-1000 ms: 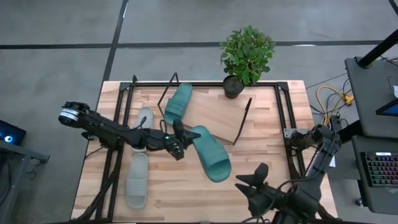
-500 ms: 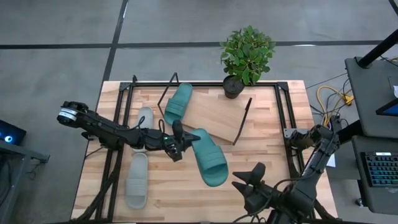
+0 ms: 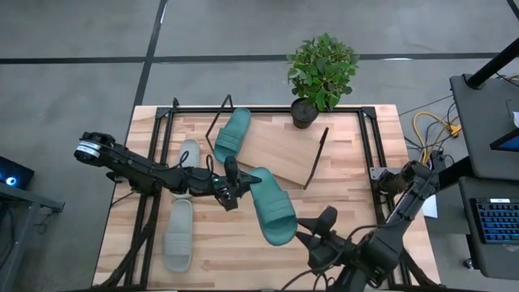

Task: Pick and place slides into the shelf
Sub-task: Put the green slipper on the shelf

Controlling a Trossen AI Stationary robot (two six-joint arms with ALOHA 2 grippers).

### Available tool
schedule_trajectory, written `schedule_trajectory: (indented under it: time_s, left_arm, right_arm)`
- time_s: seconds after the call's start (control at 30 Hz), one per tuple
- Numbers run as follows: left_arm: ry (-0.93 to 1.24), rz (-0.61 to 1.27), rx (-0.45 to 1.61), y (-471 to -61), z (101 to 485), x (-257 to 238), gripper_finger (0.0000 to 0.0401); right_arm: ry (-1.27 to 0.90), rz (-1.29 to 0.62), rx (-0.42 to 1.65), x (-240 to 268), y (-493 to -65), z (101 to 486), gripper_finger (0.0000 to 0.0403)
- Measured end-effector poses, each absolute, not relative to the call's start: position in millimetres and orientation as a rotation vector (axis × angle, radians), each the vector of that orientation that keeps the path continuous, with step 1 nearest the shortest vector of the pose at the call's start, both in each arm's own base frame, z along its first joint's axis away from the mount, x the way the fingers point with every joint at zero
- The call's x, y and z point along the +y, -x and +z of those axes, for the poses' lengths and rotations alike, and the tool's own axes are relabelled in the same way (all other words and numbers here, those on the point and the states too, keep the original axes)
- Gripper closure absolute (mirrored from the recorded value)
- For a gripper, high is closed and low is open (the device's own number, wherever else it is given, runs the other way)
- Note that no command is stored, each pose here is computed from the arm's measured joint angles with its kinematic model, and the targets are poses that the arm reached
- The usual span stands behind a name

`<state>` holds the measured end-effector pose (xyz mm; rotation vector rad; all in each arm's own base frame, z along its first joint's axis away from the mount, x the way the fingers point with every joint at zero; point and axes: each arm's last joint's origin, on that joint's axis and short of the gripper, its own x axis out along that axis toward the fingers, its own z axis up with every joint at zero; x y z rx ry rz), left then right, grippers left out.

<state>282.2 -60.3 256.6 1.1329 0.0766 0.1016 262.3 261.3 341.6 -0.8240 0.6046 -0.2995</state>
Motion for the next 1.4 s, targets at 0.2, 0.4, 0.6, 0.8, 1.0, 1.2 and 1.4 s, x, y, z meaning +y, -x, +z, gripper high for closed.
schedule_trajectory:
  time_s: [0.2, 0.4, 0.6, 0.8, 1.0, 1.2, 1.4]
  left_arm:
    - [-1.132, 0.102, 0.076, -282, 257, -60, 0.0352]
    - [-1.132, 0.103, 0.076, -282, 257, -60, 0.0353]
    - [-1.132, 0.103, 0.074, -282, 257, -60, 0.0353]
    - [-1.132, 0.101, 0.075, -282, 257, -60, 0.0353]
    - [-1.104, 0.111, 0.067, -282, 258, -60, 0.0352]
    - [-0.945, 0.175, 0.055, -278, 264, -59, 0.0234]
    - [-0.909, 0.182, 0.064, -272, 263, -69, 0.0136]
  right_arm:
    - [0.809, -0.254, 0.628, 258, -273, 342, 0.0199]
    - [0.791, -0.267, 0.632, 253, -279, 342, 0.02]
    - [0.799, -0.269, 0.638, 252, -280, 341, 0.0241]
    - [0.813, -0.269, 0.643, 252, -281, 338, 0.0353]
    - [0.863, -0.313, 0.63, 253, -283, 334, 0.0365]
    - [0.907, -0.372, 0.614, 251, -283, 330, 0.0365]
    - [0.935, -0.403, 0.63, 246, -285, 320, 0.0365]
